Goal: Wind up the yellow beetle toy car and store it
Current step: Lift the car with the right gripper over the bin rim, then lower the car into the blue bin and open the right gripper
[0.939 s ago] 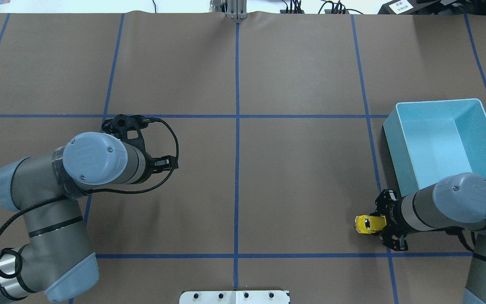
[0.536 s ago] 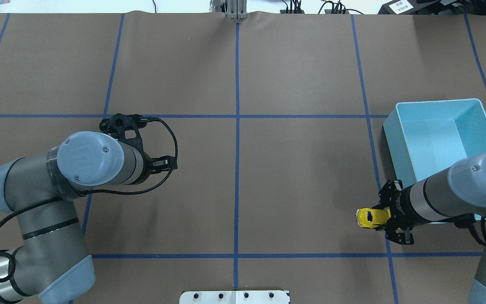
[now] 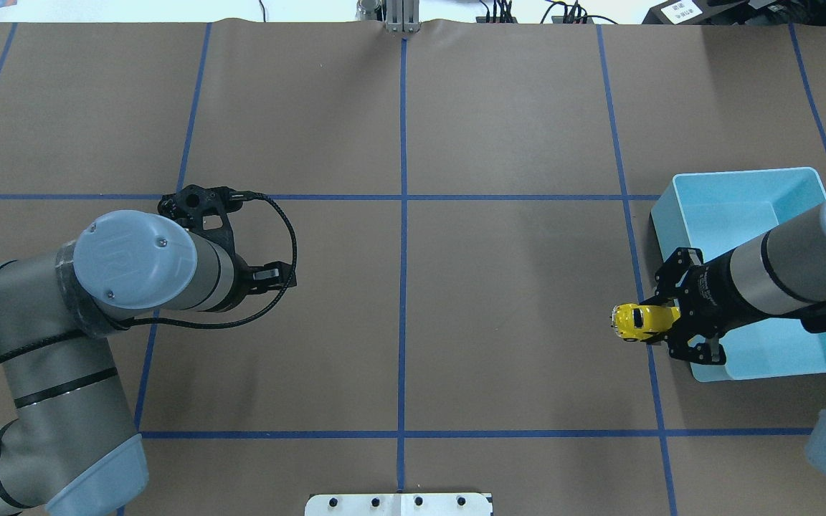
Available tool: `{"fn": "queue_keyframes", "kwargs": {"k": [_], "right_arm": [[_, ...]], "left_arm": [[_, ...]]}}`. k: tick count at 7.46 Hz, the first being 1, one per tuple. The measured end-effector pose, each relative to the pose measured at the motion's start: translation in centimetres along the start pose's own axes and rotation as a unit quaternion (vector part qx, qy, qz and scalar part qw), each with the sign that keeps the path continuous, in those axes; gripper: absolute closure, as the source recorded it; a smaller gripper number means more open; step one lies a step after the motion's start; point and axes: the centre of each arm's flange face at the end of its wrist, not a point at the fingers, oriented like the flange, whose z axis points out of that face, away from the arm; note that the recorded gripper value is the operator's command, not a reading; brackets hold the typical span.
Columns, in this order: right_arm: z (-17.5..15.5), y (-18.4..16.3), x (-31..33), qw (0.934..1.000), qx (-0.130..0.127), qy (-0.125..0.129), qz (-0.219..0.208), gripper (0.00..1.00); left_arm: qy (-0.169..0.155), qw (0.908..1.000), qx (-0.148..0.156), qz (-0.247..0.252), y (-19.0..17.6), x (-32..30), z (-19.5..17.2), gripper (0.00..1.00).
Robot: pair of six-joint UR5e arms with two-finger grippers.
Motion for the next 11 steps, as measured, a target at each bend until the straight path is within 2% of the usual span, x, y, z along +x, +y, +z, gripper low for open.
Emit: {"fn": "queue_keyframes", "kwargs": {"k": [2,4,8,10,11], "right_arm": [[-3.4,-3.1,-2.9,0.9993,-0.006,-0.011,-0.036,0.74],[-3.6,-6.9,-5.2,0.996,0.02,-0.01,-0.087,0.74],[-0.6,-17.0,-5.6,0.9829,0.076,0.018,-0.166,0.71],[3.6,-22.2,-6.4,0.9803,0.078,0.013,-0.181,0.7],[5.9,-25.1,-6.7,0.9795,0.075,0.007,-0.187,0.63]], "left_arm": [[0.001,1.0,0.002,0.005,-0.5,-0.1,-0.3,0.0],[0.0,1.0,0.003,0.005,-0.7,-0.2,-0.3,0.0],[-0.003,1.0,0.002,0.005,-0.7,-0.5,-0.1,0.0],[-0.005,1.0,0.001,0.005,-0.7,-0.6,0.0,0.0],[-0.005,1.0,-0.001,0.006,-0.6,-0.6,0.0,0.0]]}}
